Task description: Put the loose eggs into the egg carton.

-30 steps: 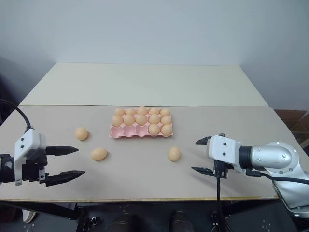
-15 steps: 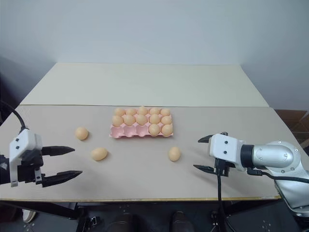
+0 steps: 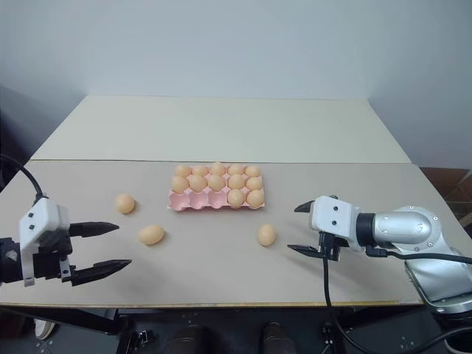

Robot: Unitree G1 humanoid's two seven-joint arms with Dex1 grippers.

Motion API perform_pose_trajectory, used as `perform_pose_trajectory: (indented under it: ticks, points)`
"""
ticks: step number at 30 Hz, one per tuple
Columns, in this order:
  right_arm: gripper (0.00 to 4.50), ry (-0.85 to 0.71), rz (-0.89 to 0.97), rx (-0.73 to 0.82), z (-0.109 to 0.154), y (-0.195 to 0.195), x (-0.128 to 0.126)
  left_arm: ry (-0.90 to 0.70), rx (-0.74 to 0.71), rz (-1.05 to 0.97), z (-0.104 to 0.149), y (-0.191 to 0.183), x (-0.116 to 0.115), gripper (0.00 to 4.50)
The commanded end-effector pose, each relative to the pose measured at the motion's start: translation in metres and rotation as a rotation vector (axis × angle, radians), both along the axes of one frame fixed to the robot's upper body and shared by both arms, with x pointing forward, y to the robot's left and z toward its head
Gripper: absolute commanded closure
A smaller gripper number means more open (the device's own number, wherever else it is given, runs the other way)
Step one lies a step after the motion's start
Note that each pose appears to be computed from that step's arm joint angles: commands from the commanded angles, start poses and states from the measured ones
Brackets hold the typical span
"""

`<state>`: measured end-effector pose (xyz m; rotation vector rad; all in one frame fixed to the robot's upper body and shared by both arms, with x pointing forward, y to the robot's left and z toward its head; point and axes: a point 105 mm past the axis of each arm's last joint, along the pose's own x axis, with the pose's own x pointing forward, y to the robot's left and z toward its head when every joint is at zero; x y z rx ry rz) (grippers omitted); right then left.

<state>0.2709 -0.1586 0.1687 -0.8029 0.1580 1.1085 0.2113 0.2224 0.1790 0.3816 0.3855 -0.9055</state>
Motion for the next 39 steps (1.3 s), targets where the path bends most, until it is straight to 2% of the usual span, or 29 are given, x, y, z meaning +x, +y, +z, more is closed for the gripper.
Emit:
perform_pose_trajectory:
  ticks: [1, 6, 10, 15, 21, 28, 31, 35, 39]
  points:
    - [0.04, 0.009, 0.014, 0.066, -0.001, 0.017, 0.006, -0.002, 0.038, -0.041, 0.002, -0.001, 0.002, 0.00]
    - [0.04, 0.086, 0.013, 0.134, -0.016, 0.043, 0.017, -0.032, 0.022, -0.054, 0.009, -0.003, 0.011, 0.00]
    - [0.04, 0.102, 0.001, 0.106, -0.031, 0.053, 0.024, -0.024, 0.016, -0.059, 0.007, -0.005, 0.011, 0.00]
    - [0.04, 0.110, -0.009, 0.062, -0.046, 0.050, 0.030, -0.015, 0.022, -0.059, 0.005, -0.005, 0.010, 0.00]
    - [0.04, 0.102, -0.040, 0.057, -0.049, 0.044, 0.041, -0.005, 0.025, -0.060, 0.004, -0.006, 0.007, 0.00]
    - [0.04, 0.109, -0.049, 0.054, -0.050, 0.039, 0.043, -0.004, 0.029, -0.057, 0.002, -0.006, 0.007, 0.00]
    - [0.60, 0.114, -0.054, 0.068, -0.049, 0.037, 0.041, -0.003, 0.028, -0.058, 0.001, -0.006, 0.007, 0.00]
    - [1.83, 0.099, -0.065, 0.053, -0.051, 0.036, 0.041, -0.001, 0.032, -0.061, -0.001, -0.007, 0.008, 0.00]
    - [1.85, 0.085, -0.056, 0.045, -0.049, 0.034, 0.039, -0.001, 0.028, -0.066, 0.000, -0.008, 0.010, 0.00]
